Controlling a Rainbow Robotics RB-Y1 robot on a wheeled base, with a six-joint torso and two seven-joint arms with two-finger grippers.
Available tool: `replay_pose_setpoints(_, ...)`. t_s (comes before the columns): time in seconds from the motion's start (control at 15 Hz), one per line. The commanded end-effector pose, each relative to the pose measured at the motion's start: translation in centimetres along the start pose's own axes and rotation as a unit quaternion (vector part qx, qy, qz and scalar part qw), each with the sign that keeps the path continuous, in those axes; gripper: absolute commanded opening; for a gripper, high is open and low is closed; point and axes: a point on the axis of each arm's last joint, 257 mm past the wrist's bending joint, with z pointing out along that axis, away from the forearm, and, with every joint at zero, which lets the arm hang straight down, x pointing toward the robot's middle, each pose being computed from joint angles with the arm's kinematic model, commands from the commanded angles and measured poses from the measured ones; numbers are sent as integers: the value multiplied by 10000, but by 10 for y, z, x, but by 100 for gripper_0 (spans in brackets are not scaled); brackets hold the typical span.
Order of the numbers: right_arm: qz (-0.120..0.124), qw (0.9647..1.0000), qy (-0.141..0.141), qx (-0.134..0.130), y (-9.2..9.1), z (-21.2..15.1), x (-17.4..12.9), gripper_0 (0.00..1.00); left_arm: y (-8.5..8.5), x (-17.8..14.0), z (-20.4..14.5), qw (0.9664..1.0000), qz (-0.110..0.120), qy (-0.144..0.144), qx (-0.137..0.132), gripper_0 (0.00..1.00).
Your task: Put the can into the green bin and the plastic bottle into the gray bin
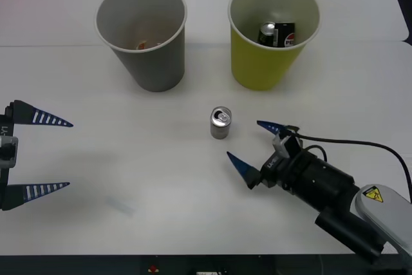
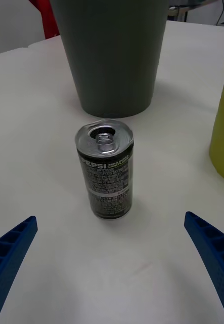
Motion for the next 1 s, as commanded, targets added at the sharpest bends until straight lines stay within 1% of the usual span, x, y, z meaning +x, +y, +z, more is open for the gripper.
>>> replay_pose_setpoints(0.07,-15,10000,-34,10,2,20,1,100,0,0,0,10000,0,0,0,100)
replay_pose_setpoints(0.6,-30,9999,-87,44,3,64,-2,100,0,0,0,10000,0,0,0,100)
replay_pose_setpoints(1.0,-26,9999,-91,53,2,82,-4,100,0,0,0,10000,0,0,0,100)
